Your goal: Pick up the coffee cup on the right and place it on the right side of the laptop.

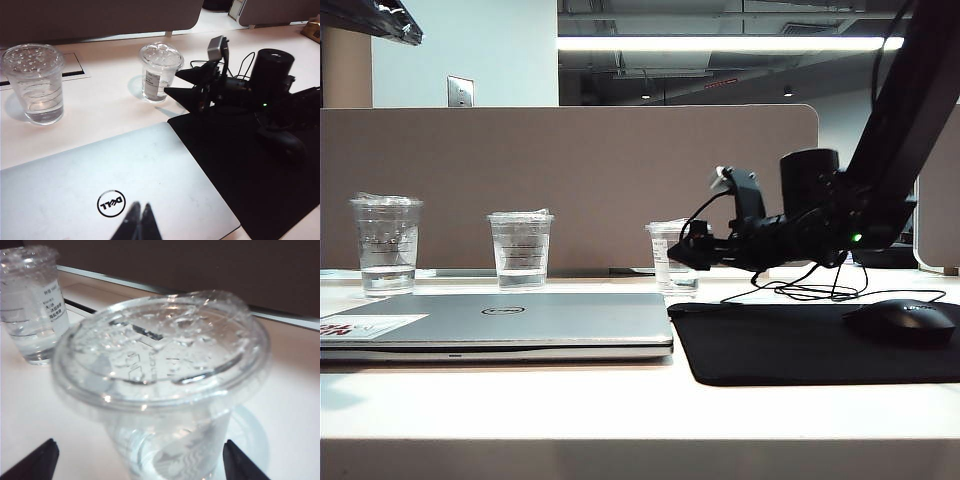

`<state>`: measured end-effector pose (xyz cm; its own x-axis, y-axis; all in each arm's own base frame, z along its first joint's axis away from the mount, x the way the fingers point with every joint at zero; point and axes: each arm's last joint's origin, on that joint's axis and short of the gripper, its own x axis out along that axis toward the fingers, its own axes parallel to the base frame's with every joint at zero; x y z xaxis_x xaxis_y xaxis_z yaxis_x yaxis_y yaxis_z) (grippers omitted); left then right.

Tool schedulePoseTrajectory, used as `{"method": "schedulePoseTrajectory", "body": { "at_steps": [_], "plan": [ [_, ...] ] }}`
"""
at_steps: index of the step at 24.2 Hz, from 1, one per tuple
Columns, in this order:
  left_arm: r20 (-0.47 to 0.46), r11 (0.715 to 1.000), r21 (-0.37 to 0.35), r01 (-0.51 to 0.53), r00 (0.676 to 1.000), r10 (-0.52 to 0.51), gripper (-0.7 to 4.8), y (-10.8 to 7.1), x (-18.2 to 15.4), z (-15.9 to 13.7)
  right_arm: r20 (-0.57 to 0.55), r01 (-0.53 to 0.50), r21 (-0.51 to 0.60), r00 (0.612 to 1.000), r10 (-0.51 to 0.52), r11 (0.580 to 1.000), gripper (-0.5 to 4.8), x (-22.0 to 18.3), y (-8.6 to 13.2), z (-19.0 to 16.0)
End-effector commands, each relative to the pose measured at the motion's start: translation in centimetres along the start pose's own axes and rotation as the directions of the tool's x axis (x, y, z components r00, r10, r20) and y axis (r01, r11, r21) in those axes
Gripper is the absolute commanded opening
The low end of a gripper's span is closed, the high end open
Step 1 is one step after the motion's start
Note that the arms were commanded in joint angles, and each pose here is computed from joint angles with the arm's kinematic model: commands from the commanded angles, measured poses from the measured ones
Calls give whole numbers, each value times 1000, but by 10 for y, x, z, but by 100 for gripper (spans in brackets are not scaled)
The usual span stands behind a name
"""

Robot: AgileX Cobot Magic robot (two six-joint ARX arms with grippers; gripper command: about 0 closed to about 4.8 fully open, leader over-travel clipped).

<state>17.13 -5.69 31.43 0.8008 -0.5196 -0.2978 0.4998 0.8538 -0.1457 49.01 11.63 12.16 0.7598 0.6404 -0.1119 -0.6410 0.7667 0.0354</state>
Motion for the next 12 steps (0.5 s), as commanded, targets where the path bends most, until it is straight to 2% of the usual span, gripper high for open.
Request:
{"method": "schedulePoseTrajectory", "body": {
  "at_steps": [1, 12],
  "plan": [
    [17, 1000, 3, 8, 1000, -8, -5, -1, -1, 3, 5, -1, -9, 1000, 1, 1000, 479, 9, -4, 1],
    [17, 1000, 3, 8, 1000, -8, -6, -1, 0, 3, 13, -10, -15, 1000, 10, 1000, 479, 29, -10, -2]
  ]
}}
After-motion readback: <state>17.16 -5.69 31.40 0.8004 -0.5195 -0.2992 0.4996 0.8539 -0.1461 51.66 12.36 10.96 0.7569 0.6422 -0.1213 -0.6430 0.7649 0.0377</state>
